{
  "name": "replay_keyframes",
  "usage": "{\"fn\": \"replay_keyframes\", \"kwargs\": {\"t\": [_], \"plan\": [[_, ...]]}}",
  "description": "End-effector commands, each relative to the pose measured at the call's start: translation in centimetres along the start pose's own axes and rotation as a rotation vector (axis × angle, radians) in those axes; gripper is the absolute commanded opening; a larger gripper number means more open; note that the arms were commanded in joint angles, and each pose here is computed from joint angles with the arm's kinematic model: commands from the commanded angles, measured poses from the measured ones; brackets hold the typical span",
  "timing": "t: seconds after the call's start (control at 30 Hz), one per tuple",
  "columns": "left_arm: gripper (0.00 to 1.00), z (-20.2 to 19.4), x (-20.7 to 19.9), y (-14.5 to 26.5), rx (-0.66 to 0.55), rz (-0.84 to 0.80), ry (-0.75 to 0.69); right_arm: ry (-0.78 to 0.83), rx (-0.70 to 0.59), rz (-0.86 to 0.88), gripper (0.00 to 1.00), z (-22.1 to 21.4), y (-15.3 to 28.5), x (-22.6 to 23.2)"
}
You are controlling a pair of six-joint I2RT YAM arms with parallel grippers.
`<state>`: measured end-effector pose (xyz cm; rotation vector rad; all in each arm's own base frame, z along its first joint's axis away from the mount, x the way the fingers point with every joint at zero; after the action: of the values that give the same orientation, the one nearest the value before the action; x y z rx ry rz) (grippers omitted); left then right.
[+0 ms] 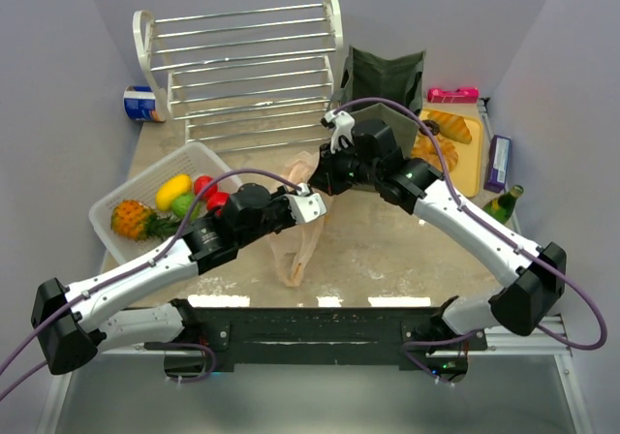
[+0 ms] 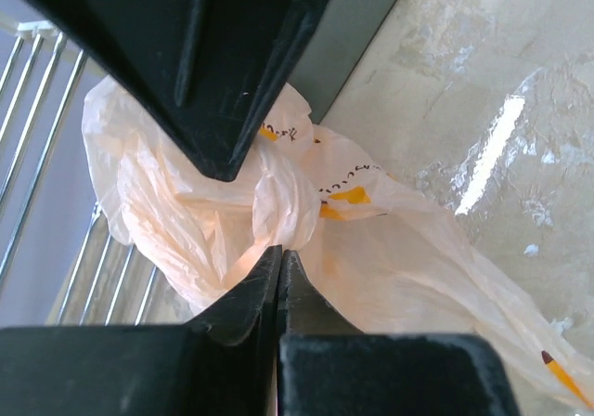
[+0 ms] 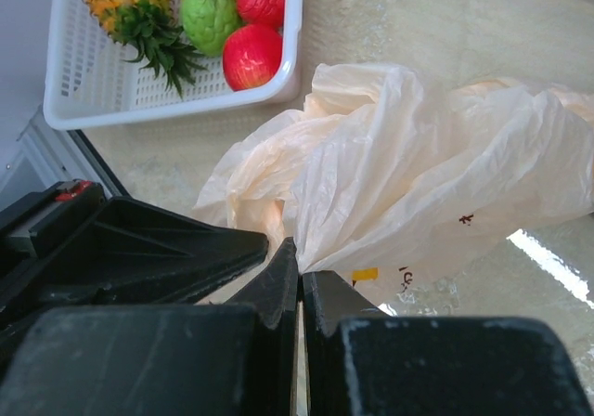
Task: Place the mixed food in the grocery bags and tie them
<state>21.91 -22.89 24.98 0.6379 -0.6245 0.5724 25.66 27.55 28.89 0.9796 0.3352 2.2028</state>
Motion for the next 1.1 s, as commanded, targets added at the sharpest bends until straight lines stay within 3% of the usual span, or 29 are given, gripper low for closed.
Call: {"fn": "replay_keyframes", "kwargs": {"t": [0.0, 0.1, 0.2, 0.23, 0.27, 0.33, 0.37, 0.5, 0.6, 0.8, 0.93, 1.07], "plan": [[0.0, 1.4, 1.6, 0.4, -0.054, 0.09, 0.063, 0.022, -0.049, 0.056, 0.0, 1.3, 2.4, 1.5], [0.0, 2.2, 2.1, 0.7, -0.09, 0.096, 0.117, 0.031, -0.046, 0.047, 0.0, 1.2, 2.7, 1.3], [0.0, 2.9, 3.3, 1.0, -0.113, 0.099, 0.201, 0.032, -0.068, 0.019, 0.22, 1.2, 3.4, 1.0], [0.0, 2.6, 4.1, 1.0, -0.103, 0.116, 0.233, 0.031, -0.075, 0.008, 0.39, 1.2, 3.7, 0.8], [0.0, 2.8, 4.3, 1.0, -0.121, 0.104, 0.281, 0.032, -0.092, 0.0, 0.48, 1.3, 4.3, 0.8], [0.0, 2.7, 5.6, 1.0, -0.137, 0.14, 0.34, 0.016, -0.132, -0.057, 0.57, 1.6, 5.1, 0.1], [0.0, 2.9, 5.7, 1.0, -0.151, 0.142, 0.389, 0.006, -0.163, -0.06, 0.68, 1.8, 6.1, 0.2], [0.0, 3.2, 6.0, 0.6, -0.188, 0.106, 0.497, -0.036, -0.224, -0.135, 0.86, 0.5, 7.9, -1.5], [0.0, 3.8, 6.3, 0.9, -0.256, 0.077, 0.564, -0.045, -0.249, -0.155, 0.86, -1.1, 7.9, -2.8], [0.0, 4.8, 6.6, 1.5, -0.377, 0.015, 0.649, -0.011, -0.182, 0.005, 0.68, -4.9, 4.2, 0.7], [0.0, 5.1, 7.6, 2.4, -0.457, 0.012, 0.731, -0.039, -0.257, 0.048, 0.58, -5.5, 1.8, 2.4], [0.0, 6.0, 8.1, 3.8, -0.546, 0.004, 0.83, -0.094, -0.347, 0.008, 0.49, -5.8, -0.1, 1.0]]}}
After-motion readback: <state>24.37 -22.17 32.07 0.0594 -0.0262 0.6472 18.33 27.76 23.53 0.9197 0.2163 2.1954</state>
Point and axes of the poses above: each gripper's point midway between its finger pads, its own y axis back along the fingers, its own x axis along the line the jaws close on, z = x × y, the point moved 5 cm from there along y, back along the fingers, and after that the axes turned 14 degrees about -y, right-handed, at the moved point
